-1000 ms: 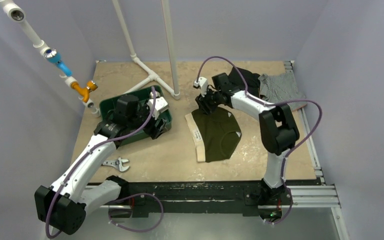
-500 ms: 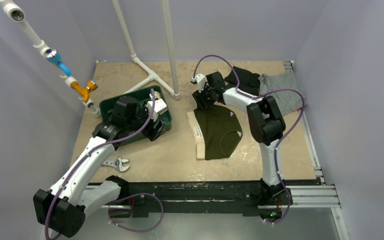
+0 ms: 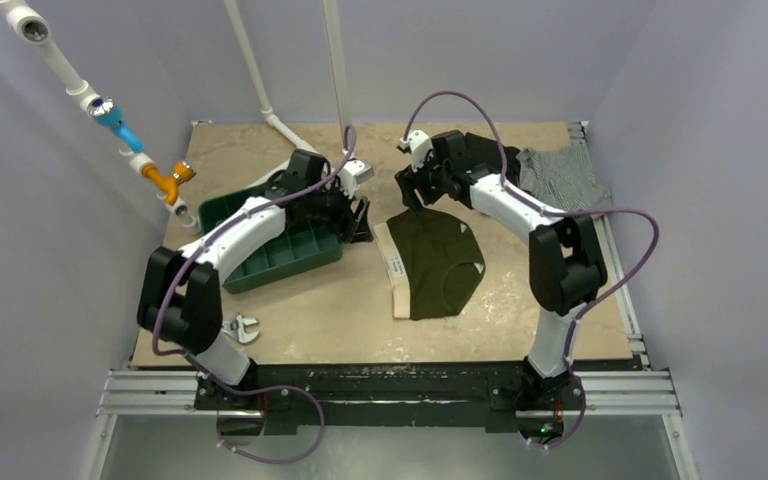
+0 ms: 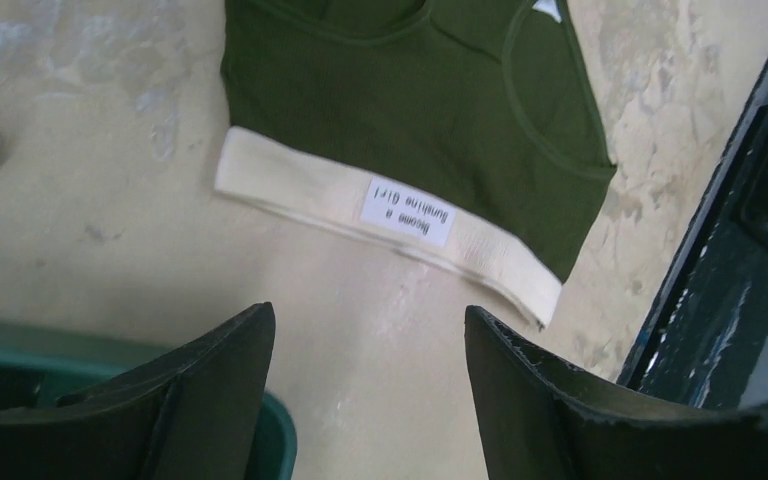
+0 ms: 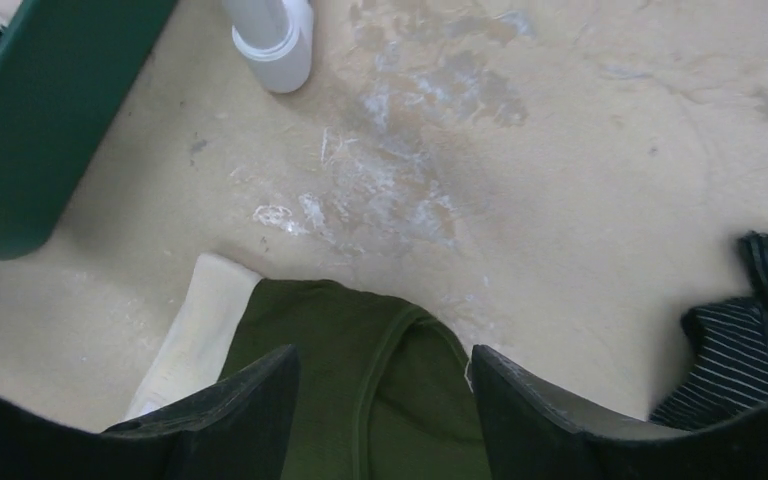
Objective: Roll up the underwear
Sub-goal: Flatten out the underwear at the center of the board.
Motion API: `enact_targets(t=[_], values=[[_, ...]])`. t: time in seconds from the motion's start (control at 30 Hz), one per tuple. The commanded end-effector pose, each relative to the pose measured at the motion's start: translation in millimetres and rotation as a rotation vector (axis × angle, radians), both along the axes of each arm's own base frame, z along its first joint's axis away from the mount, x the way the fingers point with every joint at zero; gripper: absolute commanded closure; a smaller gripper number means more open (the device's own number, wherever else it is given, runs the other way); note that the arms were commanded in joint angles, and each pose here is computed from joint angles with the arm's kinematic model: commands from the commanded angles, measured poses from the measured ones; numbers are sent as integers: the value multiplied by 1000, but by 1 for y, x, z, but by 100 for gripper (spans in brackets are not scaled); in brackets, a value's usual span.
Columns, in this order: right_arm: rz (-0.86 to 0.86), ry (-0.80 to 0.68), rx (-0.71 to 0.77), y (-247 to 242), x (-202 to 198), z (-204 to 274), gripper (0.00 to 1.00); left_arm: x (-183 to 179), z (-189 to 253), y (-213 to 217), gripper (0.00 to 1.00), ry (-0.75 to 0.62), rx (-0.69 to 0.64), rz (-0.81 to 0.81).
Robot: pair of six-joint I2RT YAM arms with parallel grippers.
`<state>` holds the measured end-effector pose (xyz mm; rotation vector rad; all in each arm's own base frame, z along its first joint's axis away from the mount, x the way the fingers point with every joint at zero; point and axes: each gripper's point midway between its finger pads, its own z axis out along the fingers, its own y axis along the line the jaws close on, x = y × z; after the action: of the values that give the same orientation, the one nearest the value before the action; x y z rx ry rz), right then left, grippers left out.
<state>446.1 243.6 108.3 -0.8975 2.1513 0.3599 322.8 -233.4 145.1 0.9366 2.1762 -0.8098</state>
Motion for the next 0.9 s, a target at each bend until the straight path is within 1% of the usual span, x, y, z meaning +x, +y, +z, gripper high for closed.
enact_targets(t=[0.0, 0.13, 0.27, 0.4, 0.5, 0.6, 0.7, 0.87], values=[[-80, 49, 10, -36, -12, 6, 38, 15, 17, -52, 31, 98, -191, -24], [-110, 143, 11, -65, -34, -10, 38, 29, -4, -76, 32, 229, -260, 7], [-109, 238, 6, -89, -57, -23, 39, 38, -29, -93, 32, 298, -251, 41], [-99, 297, -38, -108, -73, -31, 39, 54, -59, -97, 32, 318, -182, 124], [-101, 342, -62, -121, -81, -38, 39, 68, -81, -89, 32, 320, -105, 207], [-101, 403, -91, -132, -89, -53, 39, 75, -95, -80, 32, 320, -31, 252], [-108, 451, -118, -142, -92, -69, 40, 77, -100, -76, 34, 311, 0, 265], [-139, 488, -170, -158, -89, -89, 41, 80, -99, -70, 34, 289, 34, 285]])
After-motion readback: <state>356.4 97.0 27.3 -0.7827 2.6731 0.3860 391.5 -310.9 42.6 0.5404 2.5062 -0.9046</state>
